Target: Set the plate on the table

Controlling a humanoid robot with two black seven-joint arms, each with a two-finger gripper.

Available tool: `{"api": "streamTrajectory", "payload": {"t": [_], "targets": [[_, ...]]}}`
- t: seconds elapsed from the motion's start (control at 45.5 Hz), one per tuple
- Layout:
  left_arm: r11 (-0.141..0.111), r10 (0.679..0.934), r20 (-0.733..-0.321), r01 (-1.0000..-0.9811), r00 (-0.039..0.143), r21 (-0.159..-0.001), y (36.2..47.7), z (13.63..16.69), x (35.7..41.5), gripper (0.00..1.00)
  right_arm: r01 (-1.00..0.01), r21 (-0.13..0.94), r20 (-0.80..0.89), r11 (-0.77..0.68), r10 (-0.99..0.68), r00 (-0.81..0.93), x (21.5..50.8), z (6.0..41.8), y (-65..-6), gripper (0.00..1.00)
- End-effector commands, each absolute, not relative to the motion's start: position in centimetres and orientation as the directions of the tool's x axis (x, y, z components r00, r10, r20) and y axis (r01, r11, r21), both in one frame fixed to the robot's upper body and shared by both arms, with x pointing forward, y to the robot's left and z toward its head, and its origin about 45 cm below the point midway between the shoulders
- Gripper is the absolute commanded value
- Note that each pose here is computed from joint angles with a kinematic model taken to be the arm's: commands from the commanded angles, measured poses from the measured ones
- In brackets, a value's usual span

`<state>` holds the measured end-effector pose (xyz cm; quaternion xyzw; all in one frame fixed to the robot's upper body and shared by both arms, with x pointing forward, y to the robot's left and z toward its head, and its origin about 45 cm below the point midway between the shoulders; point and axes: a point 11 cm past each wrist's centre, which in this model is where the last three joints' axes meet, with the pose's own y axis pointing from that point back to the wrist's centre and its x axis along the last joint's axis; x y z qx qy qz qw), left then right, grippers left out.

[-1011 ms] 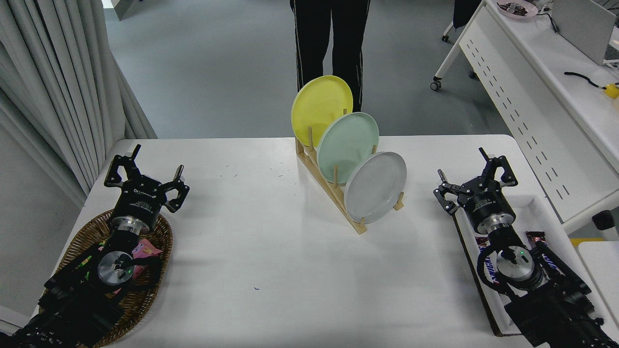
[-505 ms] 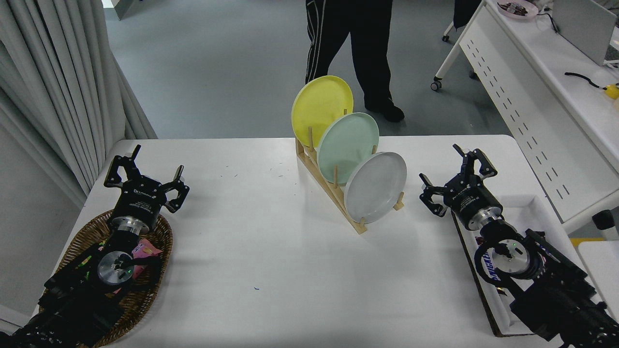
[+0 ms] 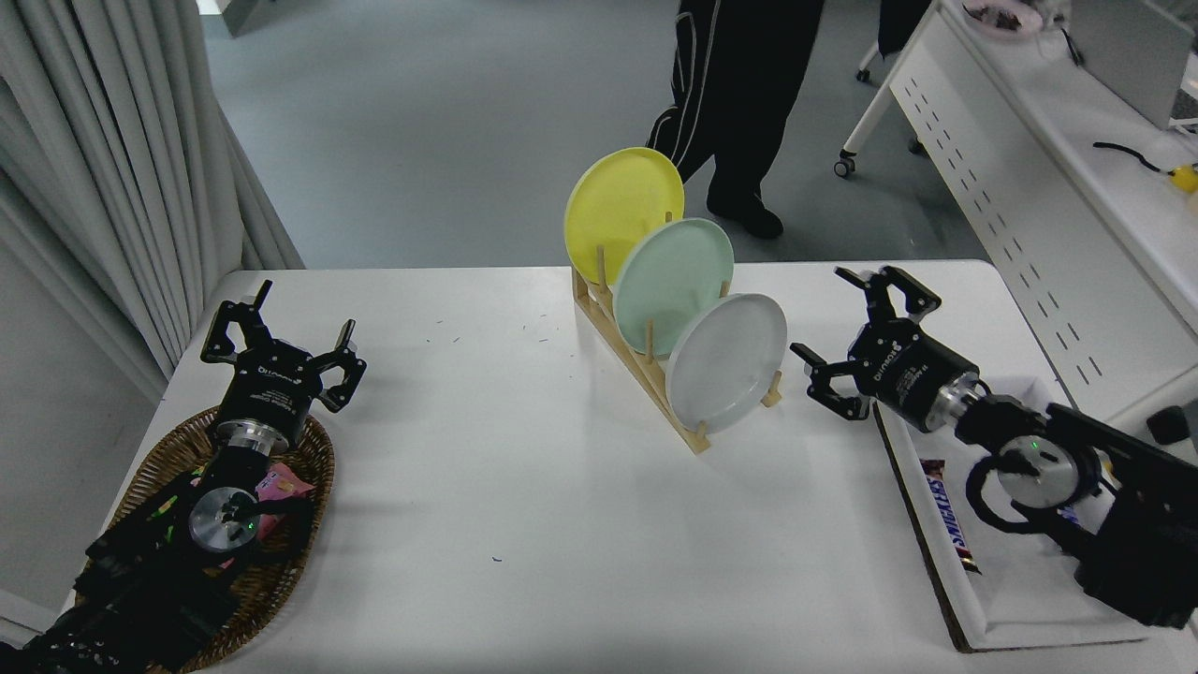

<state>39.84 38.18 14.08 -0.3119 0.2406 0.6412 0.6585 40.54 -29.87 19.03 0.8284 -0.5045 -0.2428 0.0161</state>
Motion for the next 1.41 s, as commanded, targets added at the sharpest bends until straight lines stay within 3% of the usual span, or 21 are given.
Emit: {"api": "streamTrajectory", "payload": {"t": [0.0, 0.22, 0.505, 0.989, 1.385], "targets": [[-0.017, 0.695, -0.717, -0.9946, 0.062, -0.102, 38.2, 14.08, 39.84, 1.0, -0.801, 0.304, -0.306, -0.515, -0.849, 0.43, 39.9, 22.1, -31.0, 1.0], [-0.017, 0.695, -0.717, -0.9946, 0.062, -0.102, 38.2, 14.08, 39.84, 1.0, -0.824, 0.254, -0.259, -0.507, -0.856, 0.448, 41.7, 26.0, -29.9, 1.0], [-0.016, 0.695, -0.717, -0.9947, 0.062, -0.101, 38.2, 14.07, 39.85, 1.0, -0.79, 0.408, -0.191, -0.457, -0.889, 0.416, 40.2, 21.3, -29.0, 1.0], [-0.017, 0.695, -0.717, -0.9946, 0.062, -0.102, 38.2, 14.08, 39.84, 1.0, -0.81, 0.441, -0.2, -0.386, -0.922, 0.331, 39.7, 20.6, -30.2, 1.0], [-0.017, 0.694, -0.717, -0.9947, 0.062, -0.101, 38.2, 14.07, 39.85, 1.0, -0.728, 0.552, -0.173, -0.405, -0.911, 0.376, 39.8, 21.1, -29.2, 1.0]]}}
